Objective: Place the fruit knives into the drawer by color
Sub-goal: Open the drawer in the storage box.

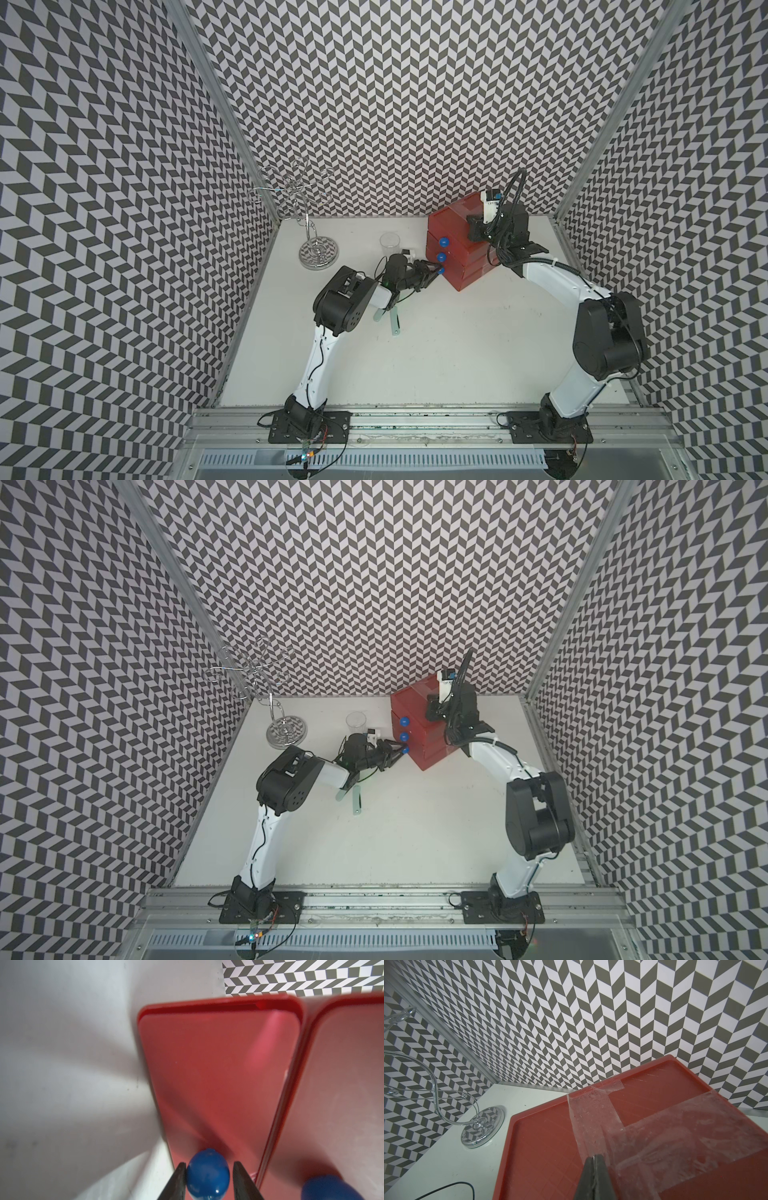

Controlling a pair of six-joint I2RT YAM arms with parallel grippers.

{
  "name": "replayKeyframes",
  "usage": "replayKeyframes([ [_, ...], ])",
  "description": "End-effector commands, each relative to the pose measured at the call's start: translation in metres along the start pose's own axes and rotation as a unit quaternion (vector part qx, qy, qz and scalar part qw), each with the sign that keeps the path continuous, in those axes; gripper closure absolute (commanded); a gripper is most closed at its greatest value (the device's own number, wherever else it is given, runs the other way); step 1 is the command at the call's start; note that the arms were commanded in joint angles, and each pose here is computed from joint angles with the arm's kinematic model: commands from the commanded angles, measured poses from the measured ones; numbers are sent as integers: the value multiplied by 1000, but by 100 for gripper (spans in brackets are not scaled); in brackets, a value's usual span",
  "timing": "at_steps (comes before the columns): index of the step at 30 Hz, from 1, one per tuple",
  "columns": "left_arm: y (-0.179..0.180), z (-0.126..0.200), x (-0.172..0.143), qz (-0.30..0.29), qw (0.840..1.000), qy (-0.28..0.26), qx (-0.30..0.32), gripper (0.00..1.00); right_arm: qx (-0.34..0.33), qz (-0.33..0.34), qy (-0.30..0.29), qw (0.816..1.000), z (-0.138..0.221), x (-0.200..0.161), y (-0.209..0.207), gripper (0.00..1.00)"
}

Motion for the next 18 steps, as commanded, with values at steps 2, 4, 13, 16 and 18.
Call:
replayKeyframes([
  [2, -10, -4, 1, -15, 1000, 7, -23, 66, 42, -103, 370, 922, 4, -214, 23, 100],
  [4, -10, -3, 2, -16, 1000, 6, -23, 69, 41, -103, 371, 922, 3, -215, 23, 100],
  [13, -8, 14, -2, -11, 1000, 1, -20, 70, 39, -104, 370, 922, 4, -215, 21, 100],
  [16, -6, 27, -4, -11, 1000, -6, -14, 70, 39, -105, 369, 922, 4, -215, 22, 100],
  [18, -3, 37, -6, -11, 1000, -10, -10, 70, 39, -105, 369, 923, 4, -214, 22, 100],
])
Point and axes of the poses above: each gripper's point midway between its finger pads, its own z axis back along the fingers, its own y axis along the line the jaws close on, x = y × z, the point moved 5 cm from there along z, back along the fingers, and after that the axes turned 15 degrees about z, right-handed, at the moved point
